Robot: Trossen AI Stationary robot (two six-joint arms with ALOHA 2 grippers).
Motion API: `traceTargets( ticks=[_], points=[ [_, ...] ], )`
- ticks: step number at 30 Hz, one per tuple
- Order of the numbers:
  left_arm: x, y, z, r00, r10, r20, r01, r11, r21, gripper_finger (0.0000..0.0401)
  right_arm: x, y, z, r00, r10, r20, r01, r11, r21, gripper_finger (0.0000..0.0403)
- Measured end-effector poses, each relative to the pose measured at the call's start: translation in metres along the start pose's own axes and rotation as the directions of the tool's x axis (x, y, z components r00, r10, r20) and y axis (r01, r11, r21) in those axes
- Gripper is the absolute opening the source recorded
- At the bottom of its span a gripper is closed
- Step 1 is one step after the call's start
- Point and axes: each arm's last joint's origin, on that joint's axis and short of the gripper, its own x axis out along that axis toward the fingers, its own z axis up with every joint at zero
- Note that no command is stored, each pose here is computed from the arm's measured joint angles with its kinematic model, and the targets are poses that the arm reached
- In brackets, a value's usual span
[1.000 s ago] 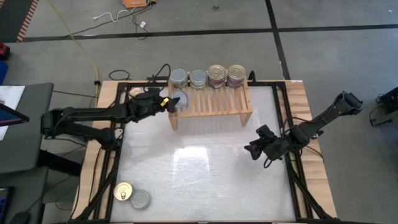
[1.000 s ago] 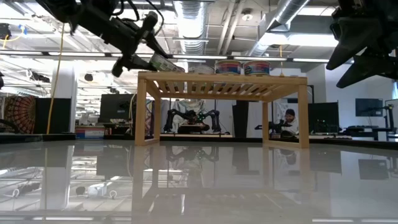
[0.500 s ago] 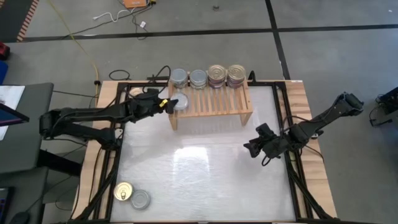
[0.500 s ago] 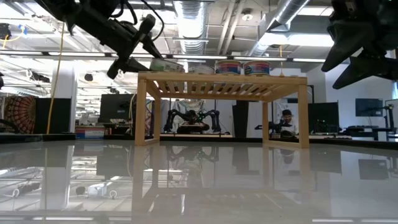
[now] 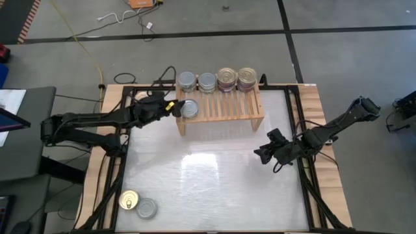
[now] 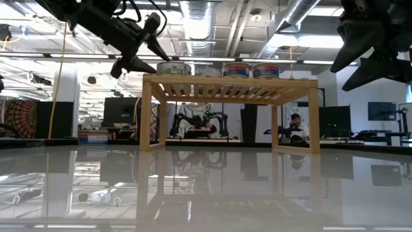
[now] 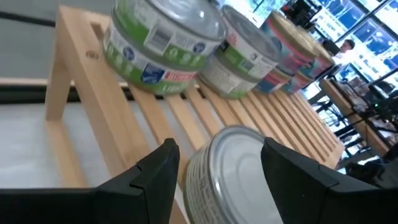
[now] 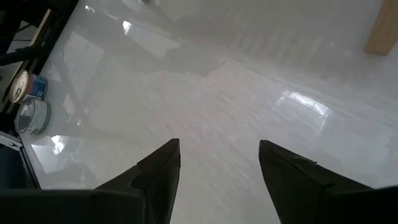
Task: Stack canned seafood by type on shelf
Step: Move the green tuna can to the center of the table
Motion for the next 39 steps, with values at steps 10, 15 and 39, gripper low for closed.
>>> traceTargets(
  ticks=[10,15,39],
  points=[
    [-0.009,-0.004,0.009,0.997,-0.068,0.032,0.067,0.997,0.038,0.0216,0.000,0.000,0.000,1.000,0.001,0.000,-0.001,1.000,-0.006,0.0244],
    [-0.026,-0.005,0.019,0.991,-0.129,0.025,0.129,0.991,0.028,0.0215,0.000,0.000,0.000,1.000,-0.001,0.000,0.001,1.000,-0.009,0.0244],
    [-0.064,0.027,0.002,0.956,0.083,-0.281,-0.078,0.997,0.028,0.0187,0.000,0.000,0.000,1.000,-0.002,-0.001,0.002,1.000,0.000,0.0244]
  ],
)
